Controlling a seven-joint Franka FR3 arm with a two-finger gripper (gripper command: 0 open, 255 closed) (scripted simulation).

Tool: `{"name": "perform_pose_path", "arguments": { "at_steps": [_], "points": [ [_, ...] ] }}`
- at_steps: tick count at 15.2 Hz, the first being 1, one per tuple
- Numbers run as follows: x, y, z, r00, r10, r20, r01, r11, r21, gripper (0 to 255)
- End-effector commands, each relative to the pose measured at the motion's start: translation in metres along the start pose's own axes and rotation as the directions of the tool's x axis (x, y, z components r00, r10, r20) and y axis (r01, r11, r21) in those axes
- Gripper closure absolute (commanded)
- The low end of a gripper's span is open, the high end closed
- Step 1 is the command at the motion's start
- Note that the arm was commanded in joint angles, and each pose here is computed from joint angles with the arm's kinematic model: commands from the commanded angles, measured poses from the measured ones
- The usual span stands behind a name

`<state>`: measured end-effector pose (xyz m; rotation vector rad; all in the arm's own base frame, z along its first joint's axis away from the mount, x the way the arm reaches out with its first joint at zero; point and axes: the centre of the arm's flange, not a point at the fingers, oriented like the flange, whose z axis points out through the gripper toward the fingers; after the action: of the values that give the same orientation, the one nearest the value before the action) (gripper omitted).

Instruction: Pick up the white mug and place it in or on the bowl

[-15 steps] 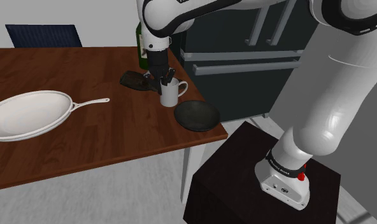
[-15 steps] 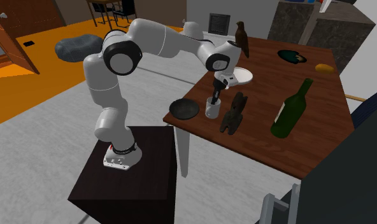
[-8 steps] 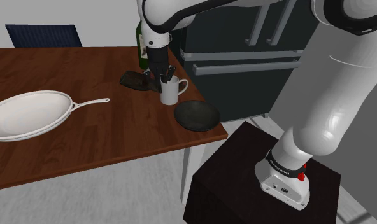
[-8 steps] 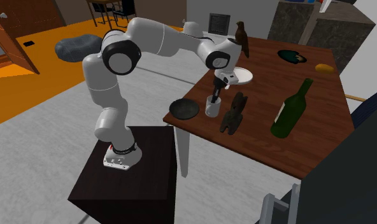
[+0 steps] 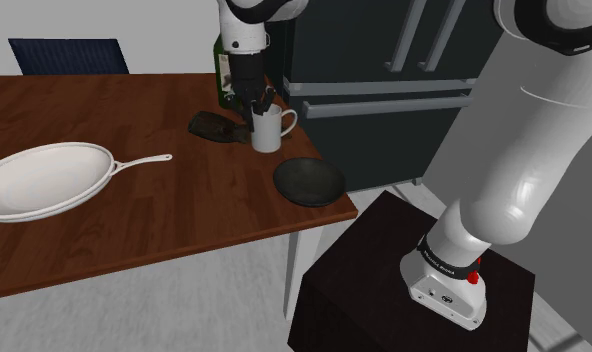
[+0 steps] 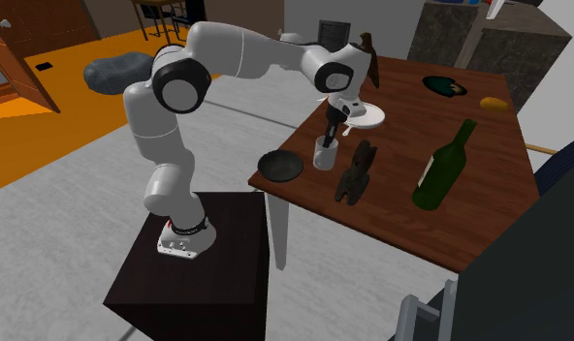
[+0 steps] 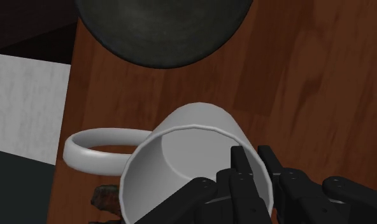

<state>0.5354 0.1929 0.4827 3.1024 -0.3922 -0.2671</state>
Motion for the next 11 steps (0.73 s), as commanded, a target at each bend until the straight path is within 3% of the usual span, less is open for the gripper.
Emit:
{"name": "perform_pose_path", "arguments": {
  "at_steps": [1, 11],
  "points": [
    [-0.002, 0.0, -0.011, 1.0, 0.0, 0.0, 0.0, 1.0, 0.0, 255],
    [-0.011, 0.001, -0.063, 1.0, 0.0, 0.0, 0.0, 1.0, 0.0, 255]
  ]
}}
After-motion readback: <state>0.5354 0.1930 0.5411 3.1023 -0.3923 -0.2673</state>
